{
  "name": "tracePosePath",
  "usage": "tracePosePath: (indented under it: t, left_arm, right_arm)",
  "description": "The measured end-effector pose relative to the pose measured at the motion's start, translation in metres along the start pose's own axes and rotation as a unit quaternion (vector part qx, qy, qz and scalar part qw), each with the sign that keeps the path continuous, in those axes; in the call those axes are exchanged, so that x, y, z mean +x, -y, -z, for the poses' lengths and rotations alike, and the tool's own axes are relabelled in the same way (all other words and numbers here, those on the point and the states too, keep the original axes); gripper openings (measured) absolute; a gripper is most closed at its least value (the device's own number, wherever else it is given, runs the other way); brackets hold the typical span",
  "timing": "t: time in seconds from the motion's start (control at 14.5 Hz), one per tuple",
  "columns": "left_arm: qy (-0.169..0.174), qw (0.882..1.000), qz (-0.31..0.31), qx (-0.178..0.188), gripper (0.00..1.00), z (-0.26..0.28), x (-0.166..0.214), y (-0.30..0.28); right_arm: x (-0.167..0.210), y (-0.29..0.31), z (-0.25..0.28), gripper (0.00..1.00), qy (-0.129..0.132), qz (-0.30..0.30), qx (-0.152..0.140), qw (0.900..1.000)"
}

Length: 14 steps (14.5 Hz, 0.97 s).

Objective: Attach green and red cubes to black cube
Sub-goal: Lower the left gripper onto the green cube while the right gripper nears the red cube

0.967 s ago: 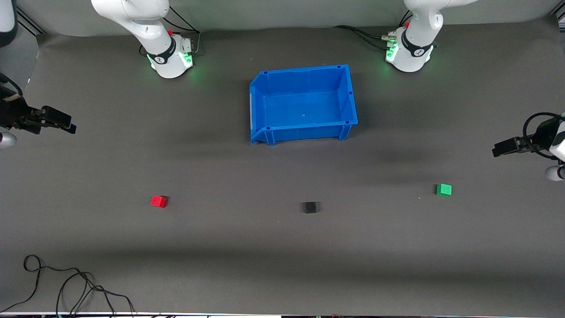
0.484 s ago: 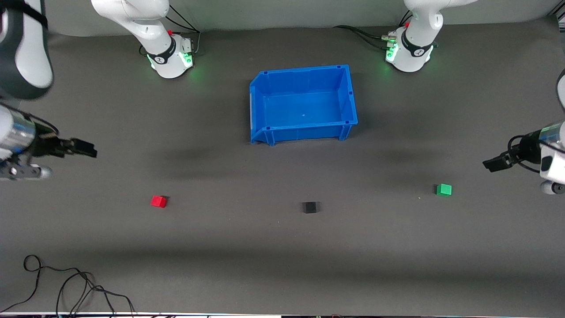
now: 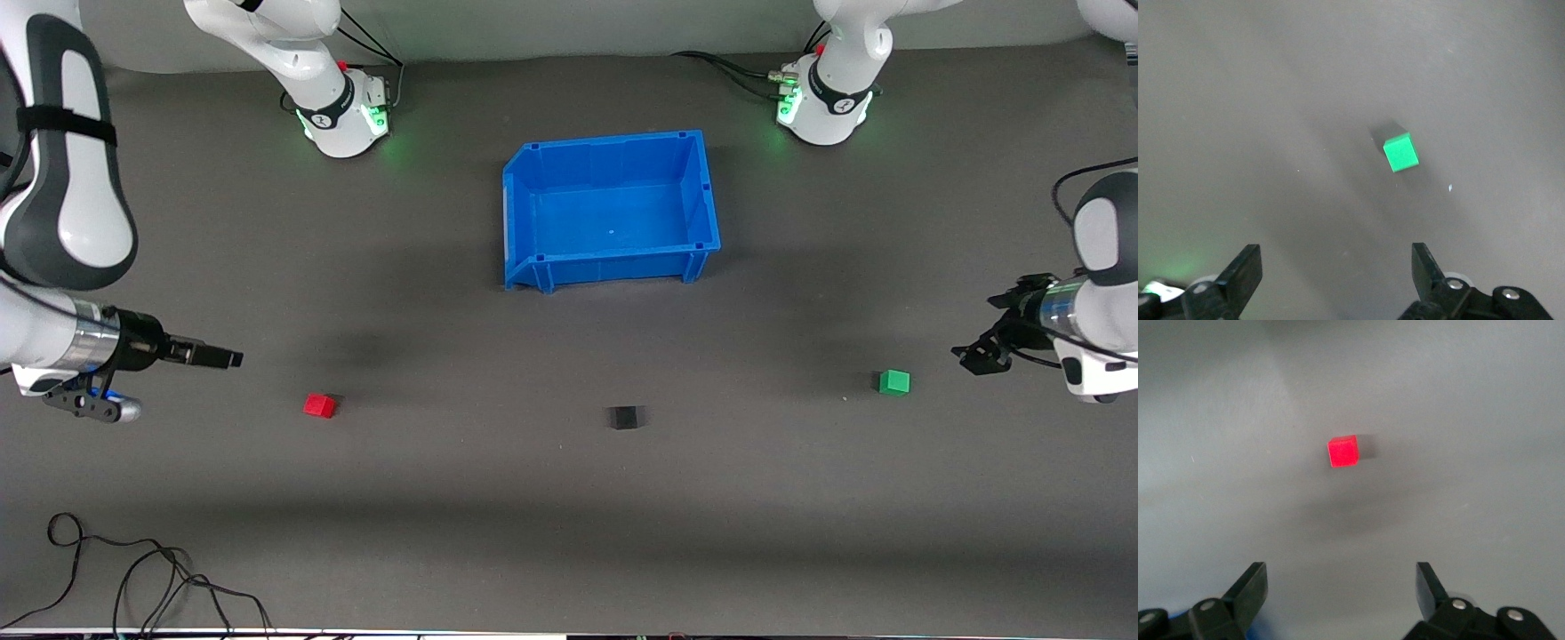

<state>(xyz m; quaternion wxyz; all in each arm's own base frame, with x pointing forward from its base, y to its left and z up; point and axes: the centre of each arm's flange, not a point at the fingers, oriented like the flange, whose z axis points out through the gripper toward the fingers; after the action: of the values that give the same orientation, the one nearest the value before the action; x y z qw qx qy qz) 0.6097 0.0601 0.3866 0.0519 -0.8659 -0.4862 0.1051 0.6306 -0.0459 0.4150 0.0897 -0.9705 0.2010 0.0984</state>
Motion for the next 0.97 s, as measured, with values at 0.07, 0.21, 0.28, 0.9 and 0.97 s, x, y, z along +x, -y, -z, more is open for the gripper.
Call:
tracePosePath:
  t: [0.07,0.21,0.28,0.9,0.97]
  left_arm:
    - [-0.006,0.999,0.037,-0.009,1.0,-0.014,0.004,-0.003]
    - [-0.014,0.995,0.09,-0.027,1.0,-0.043,0.01,-0.009]
    - [-0.017,0.993,0.113,-0.034,1.0,-0.057,0.013,-0.013]
    - [-0.033,0.98,0.177,-0.084,0.99,-0.168,0.028,-0.038]
    - [-0.033,0.98,0.176,-0.083,0.98,-0.174,0.028,-0.039]
  right_arm:
    - [0.003,0.001,-0.003,0.99,0.003,-0.046,0.004,0.999]
    - [0.006,0.002,-0.007,0.98,0.006,-0.143,0.007,0.99]
    - [0.008,0.0,-0.008,0.99,0.007,-0.186,0.009,0.982]
    - [0.062,-0.018,-0.033,1.0,-0.019,-0.35,0.023,0.936]
    - [0.067,-0.015,-0.036,1.0,-0.029,-0.379,0.029,0.925]
